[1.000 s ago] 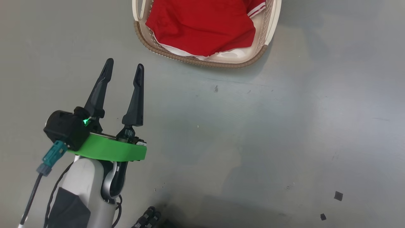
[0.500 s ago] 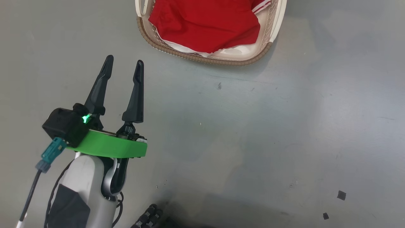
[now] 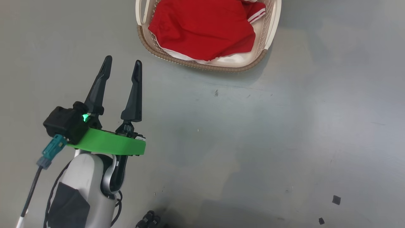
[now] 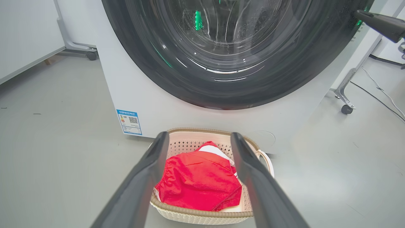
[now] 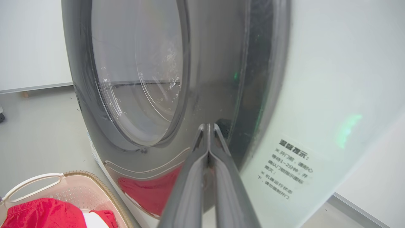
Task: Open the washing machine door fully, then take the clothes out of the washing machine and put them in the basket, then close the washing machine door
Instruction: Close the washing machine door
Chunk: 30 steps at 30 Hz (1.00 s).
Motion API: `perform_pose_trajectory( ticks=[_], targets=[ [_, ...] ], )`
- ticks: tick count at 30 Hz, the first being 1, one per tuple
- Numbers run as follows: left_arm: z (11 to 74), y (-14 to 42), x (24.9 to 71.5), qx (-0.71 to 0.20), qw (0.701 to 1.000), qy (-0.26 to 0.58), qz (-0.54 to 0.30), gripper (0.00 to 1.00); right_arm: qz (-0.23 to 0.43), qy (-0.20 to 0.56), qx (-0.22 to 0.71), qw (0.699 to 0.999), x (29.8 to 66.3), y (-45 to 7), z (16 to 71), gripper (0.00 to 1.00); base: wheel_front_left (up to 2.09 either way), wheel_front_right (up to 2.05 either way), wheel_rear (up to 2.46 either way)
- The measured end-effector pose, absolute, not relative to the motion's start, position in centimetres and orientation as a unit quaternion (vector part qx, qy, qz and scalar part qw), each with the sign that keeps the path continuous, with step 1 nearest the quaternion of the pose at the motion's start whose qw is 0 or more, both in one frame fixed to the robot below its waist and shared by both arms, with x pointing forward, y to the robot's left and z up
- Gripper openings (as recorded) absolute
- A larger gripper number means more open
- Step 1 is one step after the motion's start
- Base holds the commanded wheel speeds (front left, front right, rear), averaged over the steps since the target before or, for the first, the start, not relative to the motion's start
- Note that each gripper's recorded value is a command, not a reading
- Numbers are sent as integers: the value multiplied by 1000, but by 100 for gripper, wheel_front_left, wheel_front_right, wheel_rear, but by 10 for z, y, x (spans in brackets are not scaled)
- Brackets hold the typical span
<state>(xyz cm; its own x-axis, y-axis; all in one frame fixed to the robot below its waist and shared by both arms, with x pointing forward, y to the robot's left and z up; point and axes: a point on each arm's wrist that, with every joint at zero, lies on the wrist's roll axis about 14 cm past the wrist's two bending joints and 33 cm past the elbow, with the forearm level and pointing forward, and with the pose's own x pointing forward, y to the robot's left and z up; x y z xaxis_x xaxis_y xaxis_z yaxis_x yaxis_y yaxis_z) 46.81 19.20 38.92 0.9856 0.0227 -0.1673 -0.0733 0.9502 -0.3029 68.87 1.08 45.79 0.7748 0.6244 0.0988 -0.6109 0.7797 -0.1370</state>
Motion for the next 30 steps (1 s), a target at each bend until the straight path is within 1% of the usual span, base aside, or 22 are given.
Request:
perform_pose_trajectory(
  ticks=[4,11,16,23,30],
  targets=[
    [397,194,467,-155,985,74,27,100,332,-45,-56,941,673,8,444,0,0,0,0],
    [416,193,465,-143,988,56,20,100,346,-7,-32,938,627,15,434,0,0,0,0],
    [427,190,461,-140,989,47,16,100,282,11,-20,959,616,-18,438,0,0,0,0],
    [429,190,443,-158,986,54,25,100,263,-2,9,965,579,-23,465,0,0,0,0],
    [443,180,434,-163,986,41,13,100,217,-9,5,976,549,-59,485,0,0,0,0]
  ],
)
